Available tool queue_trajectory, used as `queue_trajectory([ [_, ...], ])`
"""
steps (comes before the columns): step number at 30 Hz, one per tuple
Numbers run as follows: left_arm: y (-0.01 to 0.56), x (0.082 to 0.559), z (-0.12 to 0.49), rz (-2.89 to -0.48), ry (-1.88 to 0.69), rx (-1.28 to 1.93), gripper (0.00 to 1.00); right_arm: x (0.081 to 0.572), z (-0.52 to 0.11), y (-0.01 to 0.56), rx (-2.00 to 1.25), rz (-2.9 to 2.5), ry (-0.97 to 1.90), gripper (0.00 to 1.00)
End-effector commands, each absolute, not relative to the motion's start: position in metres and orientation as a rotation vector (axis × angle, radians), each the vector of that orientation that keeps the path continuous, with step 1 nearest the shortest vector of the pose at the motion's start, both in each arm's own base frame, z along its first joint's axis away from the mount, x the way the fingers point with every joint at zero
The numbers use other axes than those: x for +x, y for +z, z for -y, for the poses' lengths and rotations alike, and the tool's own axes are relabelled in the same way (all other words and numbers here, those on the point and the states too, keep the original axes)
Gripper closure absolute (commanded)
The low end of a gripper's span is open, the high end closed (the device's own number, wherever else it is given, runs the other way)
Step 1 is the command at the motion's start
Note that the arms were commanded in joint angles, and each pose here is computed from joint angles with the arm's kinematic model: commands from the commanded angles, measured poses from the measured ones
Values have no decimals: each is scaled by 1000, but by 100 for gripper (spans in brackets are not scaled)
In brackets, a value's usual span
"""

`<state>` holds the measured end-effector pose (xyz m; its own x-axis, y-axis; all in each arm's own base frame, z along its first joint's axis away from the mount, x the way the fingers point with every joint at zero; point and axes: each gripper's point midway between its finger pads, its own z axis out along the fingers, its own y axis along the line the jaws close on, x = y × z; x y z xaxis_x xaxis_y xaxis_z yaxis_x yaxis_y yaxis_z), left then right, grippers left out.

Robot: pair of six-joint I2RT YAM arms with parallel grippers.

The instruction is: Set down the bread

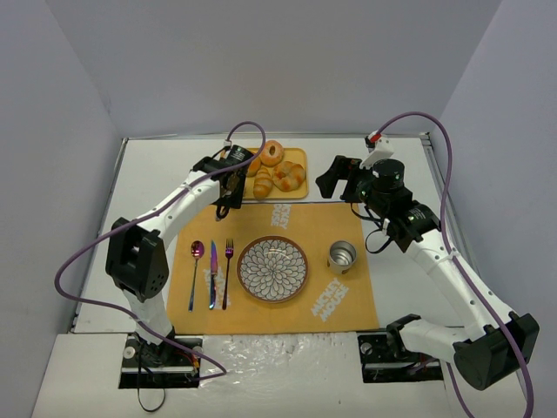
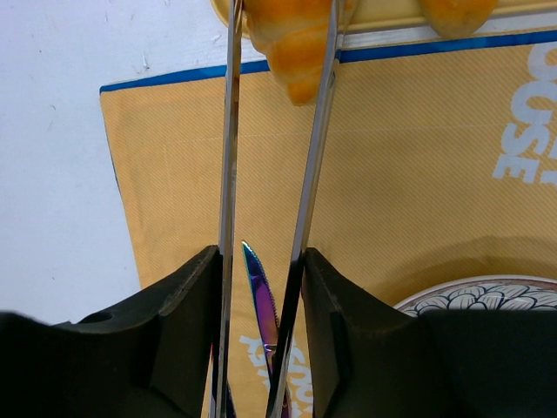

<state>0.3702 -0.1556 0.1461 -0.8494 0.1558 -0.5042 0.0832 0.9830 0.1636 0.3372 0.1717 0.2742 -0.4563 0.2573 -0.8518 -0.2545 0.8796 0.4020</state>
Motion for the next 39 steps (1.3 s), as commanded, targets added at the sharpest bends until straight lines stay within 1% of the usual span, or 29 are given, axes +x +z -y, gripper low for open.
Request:
queue_trajectory([
  [1, 197, 374, 160, -2474, 149, 138, 100, 339, -172, 292, 1, -1887, 590, 0],
  [9, 236, 363, 154, -2407, 137, 136, 100, 341, -172, 289, 4, -1893, 584, 0],
  [17, 255, 342, 153, -2383, 103, 170, 100, 342, -172, 289, 3, -1894, 582, 0],
  [26, 268, 301, 166, -2366, 29, 282, 100, 344, -172, 291, 6, -1891, 576, 0],
  [39, 251, 219, 189, -2368, -129, 498, 100, 350, -172, 286, 3, -1908, 549, 0],
])
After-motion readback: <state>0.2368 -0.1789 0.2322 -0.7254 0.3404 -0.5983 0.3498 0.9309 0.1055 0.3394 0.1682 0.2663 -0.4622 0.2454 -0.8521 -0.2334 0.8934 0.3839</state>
